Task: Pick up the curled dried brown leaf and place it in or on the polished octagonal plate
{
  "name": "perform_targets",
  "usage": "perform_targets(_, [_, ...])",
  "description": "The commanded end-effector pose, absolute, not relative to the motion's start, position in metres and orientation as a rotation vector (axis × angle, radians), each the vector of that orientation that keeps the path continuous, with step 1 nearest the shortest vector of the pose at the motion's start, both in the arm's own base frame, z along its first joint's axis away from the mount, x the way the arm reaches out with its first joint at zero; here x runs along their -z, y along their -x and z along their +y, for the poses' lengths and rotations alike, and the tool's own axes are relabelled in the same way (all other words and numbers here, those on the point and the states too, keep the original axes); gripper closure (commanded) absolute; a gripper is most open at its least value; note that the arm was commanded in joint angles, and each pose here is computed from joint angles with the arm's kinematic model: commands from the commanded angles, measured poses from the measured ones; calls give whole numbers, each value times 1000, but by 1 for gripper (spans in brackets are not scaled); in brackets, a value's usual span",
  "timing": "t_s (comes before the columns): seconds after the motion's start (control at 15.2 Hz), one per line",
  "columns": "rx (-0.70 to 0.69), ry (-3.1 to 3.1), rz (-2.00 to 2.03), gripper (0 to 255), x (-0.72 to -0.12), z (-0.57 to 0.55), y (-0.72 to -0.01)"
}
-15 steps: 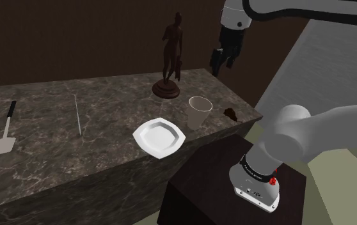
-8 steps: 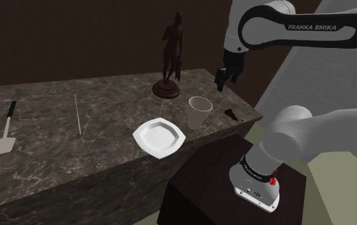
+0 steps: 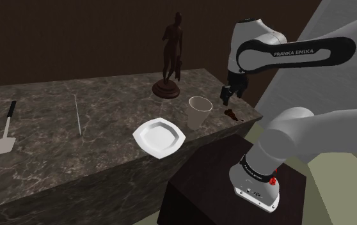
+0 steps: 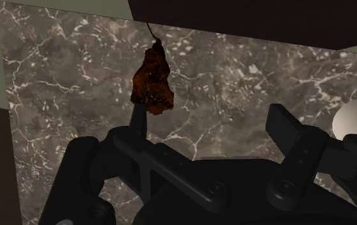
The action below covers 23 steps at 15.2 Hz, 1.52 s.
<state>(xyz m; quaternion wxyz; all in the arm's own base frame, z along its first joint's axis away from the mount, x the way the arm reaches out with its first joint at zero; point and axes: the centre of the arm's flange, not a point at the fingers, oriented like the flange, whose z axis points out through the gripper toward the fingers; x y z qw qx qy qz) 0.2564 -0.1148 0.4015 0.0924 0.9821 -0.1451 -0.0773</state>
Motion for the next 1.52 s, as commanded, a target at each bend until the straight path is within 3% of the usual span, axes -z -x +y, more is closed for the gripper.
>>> perform_targets(0.0, [252, -2906, -462, 0, -380, -125, -249])
perform_targets(0.86, [313, -2880, -541, 0, -289, -164, -215])
perform_targets(1.39, [314, -2880, -541, 0, -289, -164, -215])
perform_targets(1.45, [314, -2880, -541, 255, -289, -164, -215])
